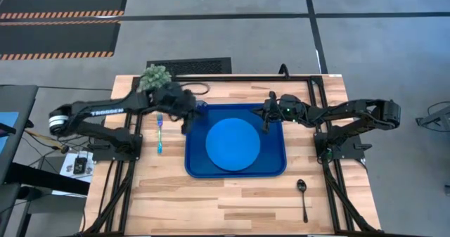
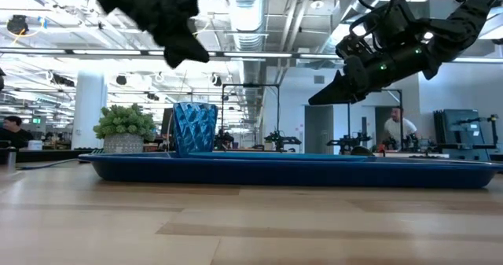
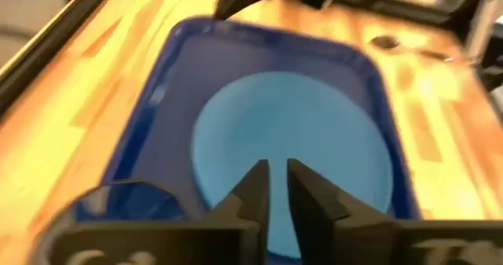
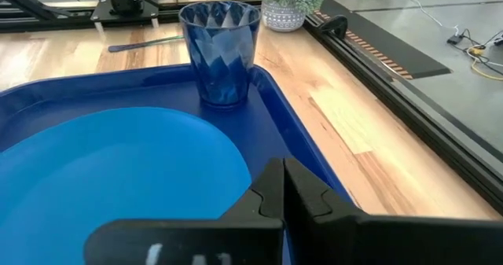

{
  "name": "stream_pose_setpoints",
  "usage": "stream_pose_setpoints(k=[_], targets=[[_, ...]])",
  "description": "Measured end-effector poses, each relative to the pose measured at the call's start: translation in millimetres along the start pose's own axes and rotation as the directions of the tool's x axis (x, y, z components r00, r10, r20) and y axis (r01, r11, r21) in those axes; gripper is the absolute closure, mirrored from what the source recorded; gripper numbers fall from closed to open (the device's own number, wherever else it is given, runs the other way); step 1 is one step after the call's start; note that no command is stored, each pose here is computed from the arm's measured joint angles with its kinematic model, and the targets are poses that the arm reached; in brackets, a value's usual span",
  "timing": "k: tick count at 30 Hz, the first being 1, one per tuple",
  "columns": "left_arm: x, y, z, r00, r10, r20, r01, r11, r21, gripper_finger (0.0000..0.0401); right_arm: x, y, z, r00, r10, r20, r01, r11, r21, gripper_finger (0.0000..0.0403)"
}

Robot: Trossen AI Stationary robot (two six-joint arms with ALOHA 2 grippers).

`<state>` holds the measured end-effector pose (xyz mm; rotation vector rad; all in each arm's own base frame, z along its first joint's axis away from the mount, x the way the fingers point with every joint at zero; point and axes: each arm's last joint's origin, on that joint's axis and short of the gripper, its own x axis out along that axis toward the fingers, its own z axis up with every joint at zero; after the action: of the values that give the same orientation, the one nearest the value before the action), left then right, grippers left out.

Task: Pick and place plate/cup/fork/spoon on tray
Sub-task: Adjust the light blue plate

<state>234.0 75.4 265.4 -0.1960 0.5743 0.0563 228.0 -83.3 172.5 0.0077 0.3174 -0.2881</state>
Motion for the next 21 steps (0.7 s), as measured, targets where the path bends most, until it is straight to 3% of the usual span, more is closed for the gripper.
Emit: stream_pose_setpoints(k=[3,8,13,18,21], targets=[[-1,-2,-29,0.991,-0.059,0.117,0.056,0.998,0.029,0.0396,1,2,1,1.0,0.01,-0.024,-0.011,1.0,-0.004,0.0391],[0,-1,-71,0.952,-0.081,0.295,0.058,0.994,0.087,0.0397,7,5,10,0.987,0.029,-0.156,-0.028,1.0,0.005,0.0392],[-2,-3,-96,0.89,-0.154,0.429,0.102,0.985,0.142,0.04,9,16,21,0.96,0.061,-0.272,-0.047,0.997,0.056,0.0392],[-2,-4,-109,0.876,-0.207,0.436,0.134,0.972,0.192,0.0401,4,30,26,0.879,0.105,-0.465,-0.07,0.993,0.092,0.0392],[-2,-4,-111,0.876,-0.208,0.436,0.125,0.969,0.211,0.0401,-4,39,27,0.794,0.132,-0.594,-0.059,0.988,0.141,0.0392]])
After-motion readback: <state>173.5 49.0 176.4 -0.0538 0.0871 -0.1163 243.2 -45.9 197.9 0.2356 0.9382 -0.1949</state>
